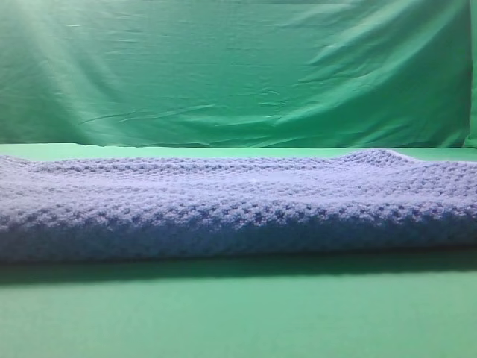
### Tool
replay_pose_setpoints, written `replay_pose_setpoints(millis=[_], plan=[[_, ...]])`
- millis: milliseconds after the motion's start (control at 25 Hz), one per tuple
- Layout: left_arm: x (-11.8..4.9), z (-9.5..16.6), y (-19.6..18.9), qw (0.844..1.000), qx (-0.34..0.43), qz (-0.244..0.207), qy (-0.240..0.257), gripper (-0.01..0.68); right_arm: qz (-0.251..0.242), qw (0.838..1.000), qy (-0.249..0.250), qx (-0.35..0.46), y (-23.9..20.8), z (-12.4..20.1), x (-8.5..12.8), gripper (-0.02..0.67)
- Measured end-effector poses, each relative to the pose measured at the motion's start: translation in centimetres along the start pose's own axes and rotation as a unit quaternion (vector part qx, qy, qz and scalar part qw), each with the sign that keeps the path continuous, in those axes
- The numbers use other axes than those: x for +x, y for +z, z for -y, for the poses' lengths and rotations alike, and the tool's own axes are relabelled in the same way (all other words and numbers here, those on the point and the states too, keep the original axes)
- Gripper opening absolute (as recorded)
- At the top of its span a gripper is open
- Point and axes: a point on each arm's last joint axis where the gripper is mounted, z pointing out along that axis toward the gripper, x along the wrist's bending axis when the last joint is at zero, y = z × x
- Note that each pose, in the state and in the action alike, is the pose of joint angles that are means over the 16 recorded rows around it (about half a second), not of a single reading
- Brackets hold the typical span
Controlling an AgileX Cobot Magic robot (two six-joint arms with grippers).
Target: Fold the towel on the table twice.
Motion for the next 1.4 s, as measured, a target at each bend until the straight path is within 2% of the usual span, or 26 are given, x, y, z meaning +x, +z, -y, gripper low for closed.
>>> replay_pose_setpoints(millis=[360, 800, 1040, 1400], plan=[[0.5, 1.7, 1.0, 1.000, -0.007, -0.014, 0.017, 0.000, 0.007, 1.000, 0.004, -0.003, 0.8, 2.4, -0.4, 0.000], [0.5, 2.0, 1.1, 1.000, -0.004, -0.015, 0.017, 0.000, 0.022, 0.997, -0.040, 0.067, 0.9, 4.3, -0.7, 0.000], [0.5, 2.0, 1.1, 1.000, -0.004, -0.012, 0.008, 0.000, 0.029, 0.993, -0.059, 0.098, 0.8, 4.9, -0.9, 0.000], [0.3, 2.0, 1.1, 1.000, -0.003, -0.004, -0.014, 0.000, 0.031, 0.993, -0.062, 0.101, 0.8, 5.0, -1.0, 0.000]])
